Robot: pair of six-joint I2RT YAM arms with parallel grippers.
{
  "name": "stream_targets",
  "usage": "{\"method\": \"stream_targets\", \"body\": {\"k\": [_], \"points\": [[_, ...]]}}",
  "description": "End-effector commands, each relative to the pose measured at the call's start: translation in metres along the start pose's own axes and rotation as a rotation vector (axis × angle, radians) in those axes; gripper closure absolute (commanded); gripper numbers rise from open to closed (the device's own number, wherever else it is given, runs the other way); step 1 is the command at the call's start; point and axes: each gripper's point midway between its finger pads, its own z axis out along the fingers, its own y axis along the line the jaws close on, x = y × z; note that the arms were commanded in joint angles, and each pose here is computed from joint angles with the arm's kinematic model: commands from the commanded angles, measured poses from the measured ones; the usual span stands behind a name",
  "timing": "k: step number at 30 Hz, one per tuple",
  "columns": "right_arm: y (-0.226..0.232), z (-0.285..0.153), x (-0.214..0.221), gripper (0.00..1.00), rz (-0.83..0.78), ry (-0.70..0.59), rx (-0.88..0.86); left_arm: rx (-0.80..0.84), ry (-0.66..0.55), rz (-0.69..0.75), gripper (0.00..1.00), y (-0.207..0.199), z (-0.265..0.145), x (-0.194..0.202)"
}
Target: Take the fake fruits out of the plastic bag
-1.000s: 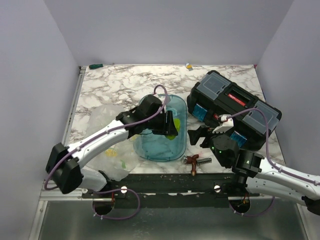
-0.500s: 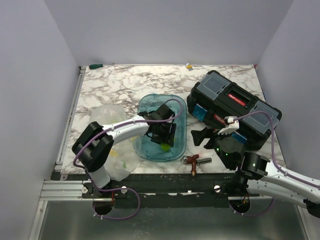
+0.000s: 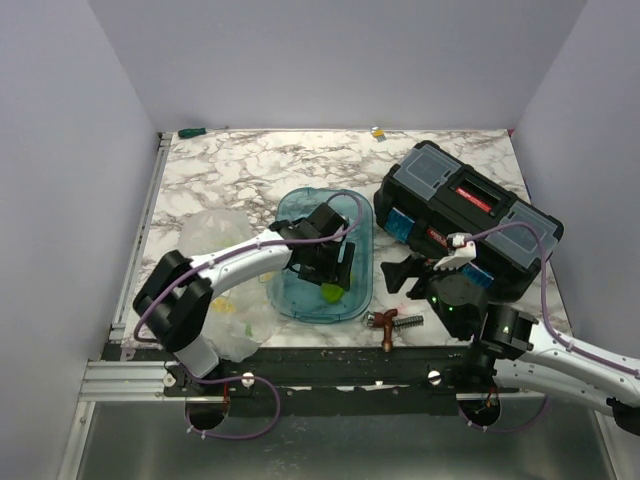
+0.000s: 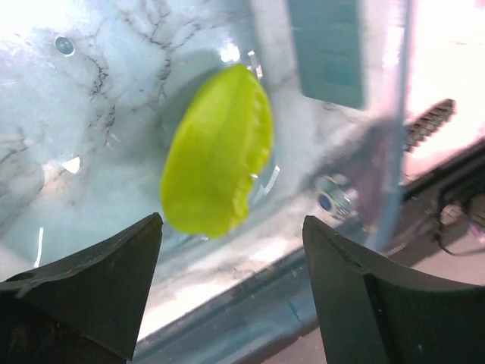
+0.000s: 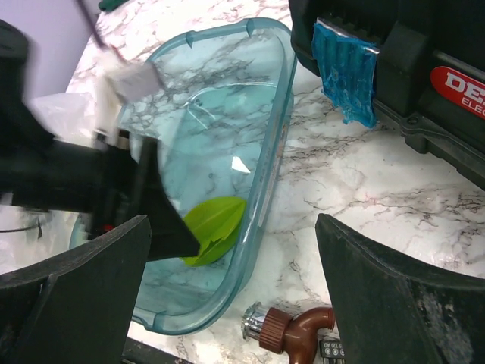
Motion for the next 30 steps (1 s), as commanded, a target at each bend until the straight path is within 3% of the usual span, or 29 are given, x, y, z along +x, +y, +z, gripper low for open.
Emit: {"method": "stream_targets", "body": {"k": [1, 11, 16, 18, 24, 30], "points": [[0.001, 0.006, 0.013, 0.07, -0.008, 0.031, 0.003, 0.131, -0.139, 0.074, 0.25, -0.033, -0.062, -0.016], [0.015, 0.020, 0.034, 0.07, -0.035, 0.088, -0.026, 0.415, -0.269, 0.190, 0.24, -0.072, -0.145, 0.007], [0.027, 0.024, 0.042, 0.07, -0.033, 0.113, -0.081, 0.645, -0.299, 0.319, 0.24, -0.093, -0.189, 0.043], [0.039, 0.026, 0.045, 0.07, -0.031, 0.126, -0.128, 0.665, -0.302, 0.334, 0.24, -0.088, -0.198, 0.057], [0.063, 0.039, 0.059, 0.07, -0.050, 0.169, -0.185, 0.547, -0.498, 0.134, 0.28, -0.037, -0.194, 0.074], [0.072, 0.045, 0.067, 0.07, -0.052, 0.185, -0.209, 0.382, -0.669, -0.186, 0.33, 0.035, -0.177, 0.090]]}}
